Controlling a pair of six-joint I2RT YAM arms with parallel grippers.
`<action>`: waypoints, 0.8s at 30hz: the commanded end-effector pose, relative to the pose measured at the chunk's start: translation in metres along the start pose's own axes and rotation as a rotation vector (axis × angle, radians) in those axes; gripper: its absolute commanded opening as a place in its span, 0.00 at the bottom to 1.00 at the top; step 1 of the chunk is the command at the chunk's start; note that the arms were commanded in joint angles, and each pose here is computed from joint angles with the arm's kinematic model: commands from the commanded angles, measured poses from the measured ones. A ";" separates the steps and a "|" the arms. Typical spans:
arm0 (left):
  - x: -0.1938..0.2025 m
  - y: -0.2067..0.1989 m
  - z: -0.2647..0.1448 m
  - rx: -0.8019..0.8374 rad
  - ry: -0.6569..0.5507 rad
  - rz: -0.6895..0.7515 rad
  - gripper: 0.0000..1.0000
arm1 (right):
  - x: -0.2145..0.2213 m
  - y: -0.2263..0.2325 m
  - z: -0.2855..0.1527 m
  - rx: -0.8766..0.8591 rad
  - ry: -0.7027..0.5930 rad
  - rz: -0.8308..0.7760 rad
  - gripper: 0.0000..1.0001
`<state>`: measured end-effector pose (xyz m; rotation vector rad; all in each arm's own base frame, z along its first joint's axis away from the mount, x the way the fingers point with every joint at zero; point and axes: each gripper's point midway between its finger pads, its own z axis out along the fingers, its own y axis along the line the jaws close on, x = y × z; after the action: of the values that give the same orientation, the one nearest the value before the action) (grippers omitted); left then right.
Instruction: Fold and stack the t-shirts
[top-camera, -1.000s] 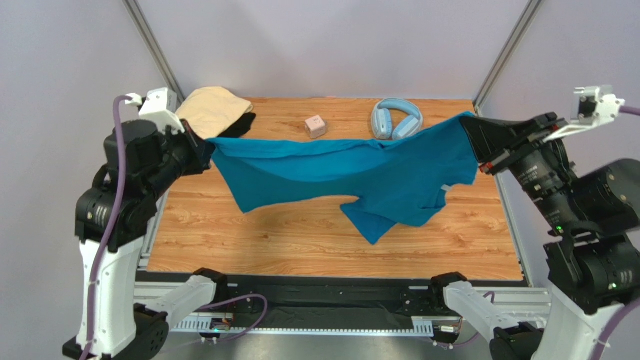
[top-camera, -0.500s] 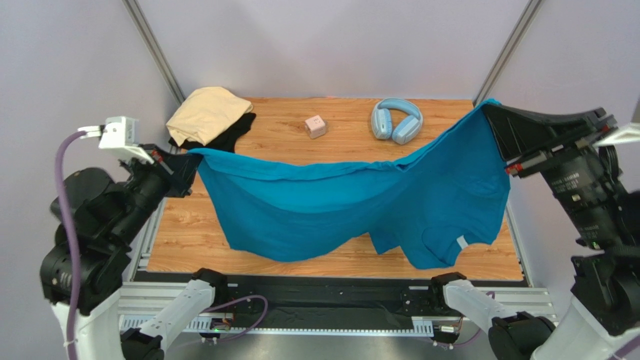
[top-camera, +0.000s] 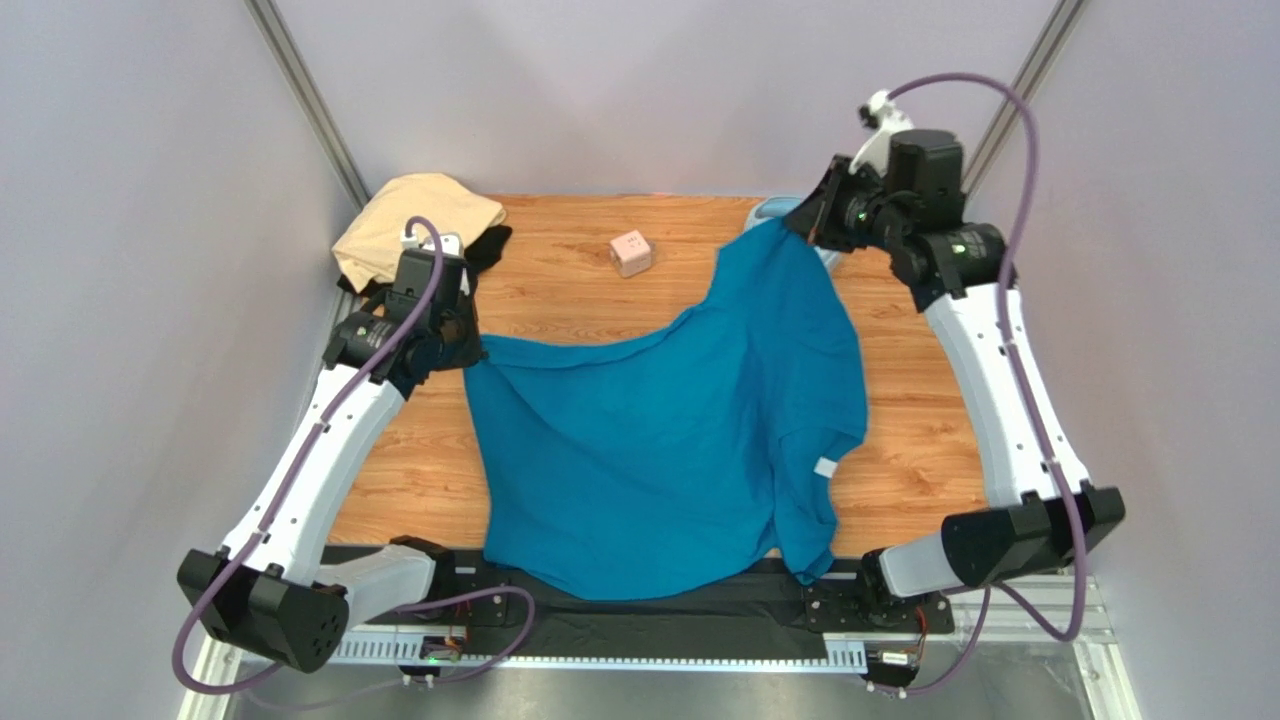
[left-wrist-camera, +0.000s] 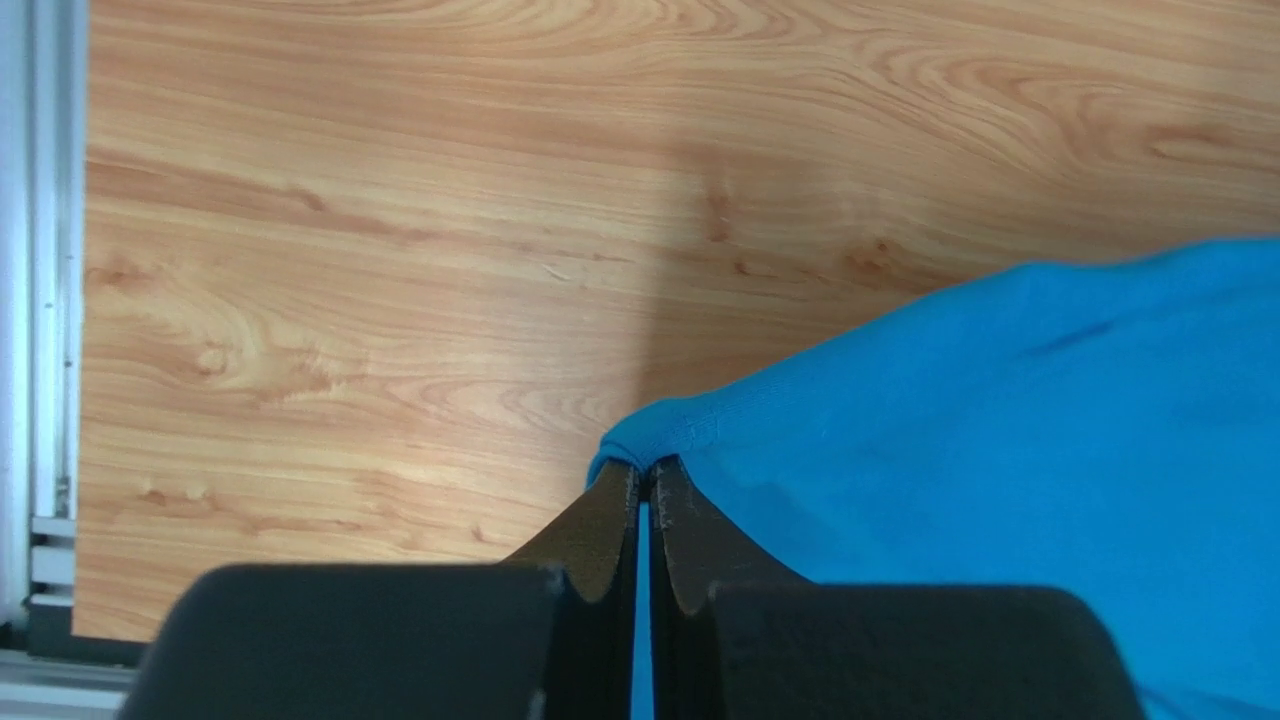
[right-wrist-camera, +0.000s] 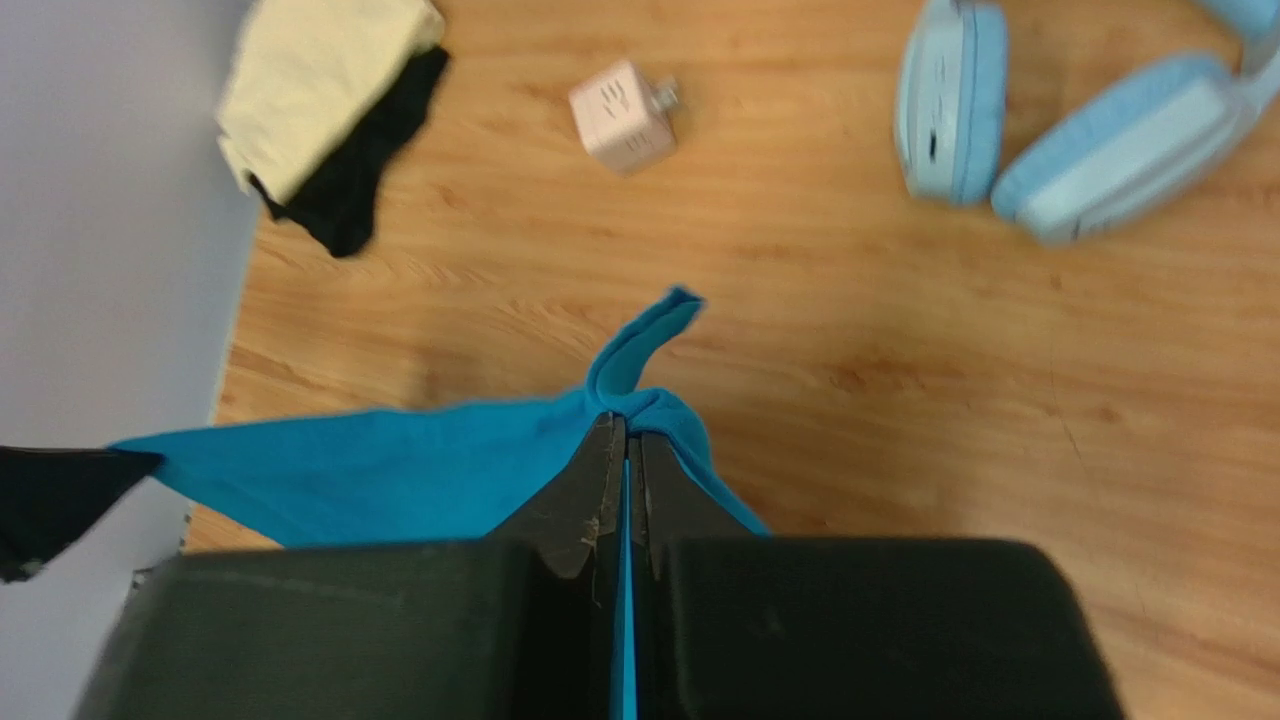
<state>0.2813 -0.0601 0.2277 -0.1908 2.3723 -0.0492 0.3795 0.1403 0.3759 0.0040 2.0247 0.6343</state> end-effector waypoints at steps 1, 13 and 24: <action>-0.025 0.010 0.020 -0.089 -0.115 0.013 0.00 | 0.009 -0.019 0.017 0.039 -0.018 -0.047 0.00; -0.006 0.014 0.130 -0.238 0.078 0.148 0.00 | 0.069 -0.096 0.092 0.217 0.179 -0.033 0.00; -0.040 0.030 0.203 -0.316 0.099 0.143 0.00 | 0.080 -0.131 0.147 0.295 0.248 -0.026 0.00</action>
<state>0.4132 -0.0323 0.0937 -0.1539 2.5529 0.3747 0.4634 0.1141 0.1793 0.0862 2.4174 0.3593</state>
